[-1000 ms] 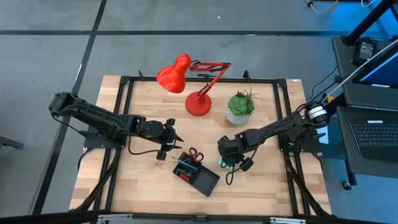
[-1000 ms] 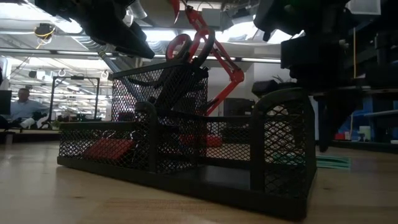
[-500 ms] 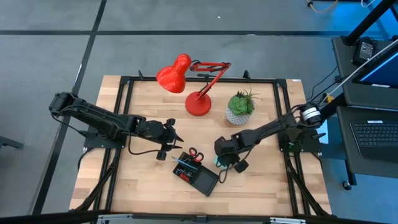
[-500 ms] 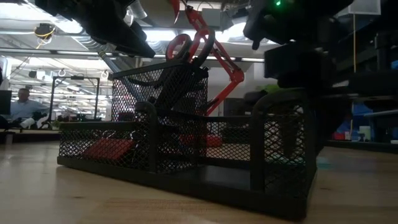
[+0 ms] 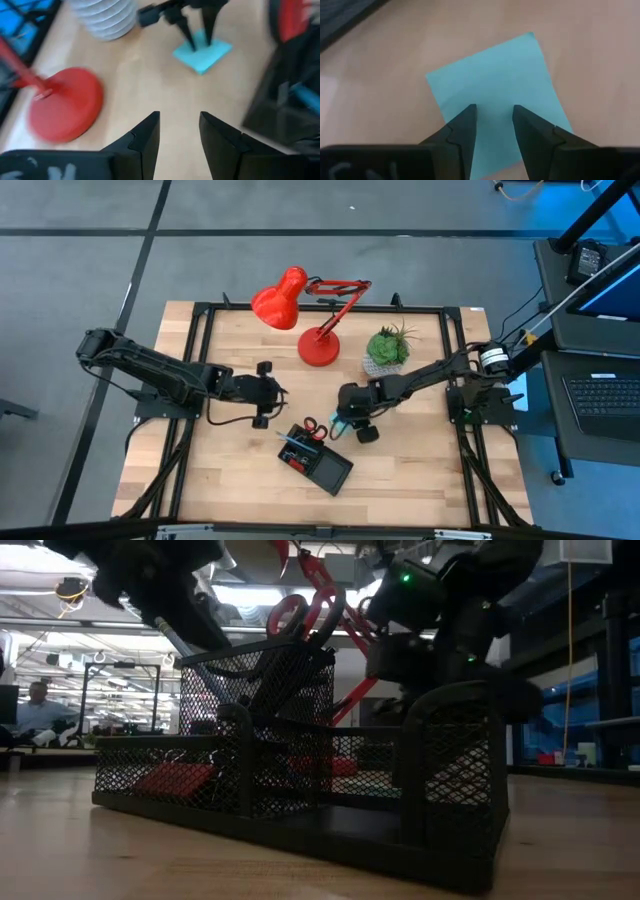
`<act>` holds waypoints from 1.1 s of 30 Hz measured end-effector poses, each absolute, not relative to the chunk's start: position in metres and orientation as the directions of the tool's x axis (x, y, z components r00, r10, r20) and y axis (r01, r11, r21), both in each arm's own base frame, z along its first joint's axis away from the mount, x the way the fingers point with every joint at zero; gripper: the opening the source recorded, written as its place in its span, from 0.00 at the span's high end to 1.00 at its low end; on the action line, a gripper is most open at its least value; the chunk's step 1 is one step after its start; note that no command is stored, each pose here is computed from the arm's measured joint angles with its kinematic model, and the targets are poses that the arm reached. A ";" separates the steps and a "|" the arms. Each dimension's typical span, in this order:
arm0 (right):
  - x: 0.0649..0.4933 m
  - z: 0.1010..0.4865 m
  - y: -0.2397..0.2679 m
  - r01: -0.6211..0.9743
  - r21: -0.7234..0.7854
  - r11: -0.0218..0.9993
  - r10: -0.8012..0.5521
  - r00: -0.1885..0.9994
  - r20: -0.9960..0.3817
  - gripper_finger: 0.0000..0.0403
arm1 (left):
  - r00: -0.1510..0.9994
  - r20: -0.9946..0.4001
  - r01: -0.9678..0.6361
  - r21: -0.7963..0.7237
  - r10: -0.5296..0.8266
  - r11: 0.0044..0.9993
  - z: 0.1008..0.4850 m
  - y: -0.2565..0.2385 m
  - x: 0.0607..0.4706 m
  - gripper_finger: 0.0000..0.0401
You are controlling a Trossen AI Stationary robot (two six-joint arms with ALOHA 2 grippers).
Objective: Pick and place office supplies into organizer
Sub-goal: Put the blue notepad into the black desk organizer
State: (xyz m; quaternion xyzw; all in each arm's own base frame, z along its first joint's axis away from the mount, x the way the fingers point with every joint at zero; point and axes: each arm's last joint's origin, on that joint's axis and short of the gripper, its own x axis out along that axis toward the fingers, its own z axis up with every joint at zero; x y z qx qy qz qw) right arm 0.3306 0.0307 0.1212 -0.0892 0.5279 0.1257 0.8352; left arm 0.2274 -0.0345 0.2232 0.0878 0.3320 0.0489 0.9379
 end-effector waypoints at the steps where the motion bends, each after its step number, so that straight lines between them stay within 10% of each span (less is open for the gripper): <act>1: 0.332 0.121 0.027 -0.281 -0.013 0.960 0.111 0.421 -0.900 0.67 | 0.764 -0.620 -0.051 0.218 0.179 0.975 0.223 -0.033 0.226 0.67; 12: 0.351 0.100 0.004 -0.114 0.023 0.993 0.078 0.512 -0.856 0.67 | 0.653 -0.665 0.087 0.541 0.362 0.837 0.214 -0.027 0.217 0.67; 33: 0.364 0.103 -0.034 -0.018 0.004 1.000 0.015 0.664 -0.748 0.67 | 0.500 -0.746 0.407 0.650 0.439 0.641 0.150 -0.007 0.258 0.67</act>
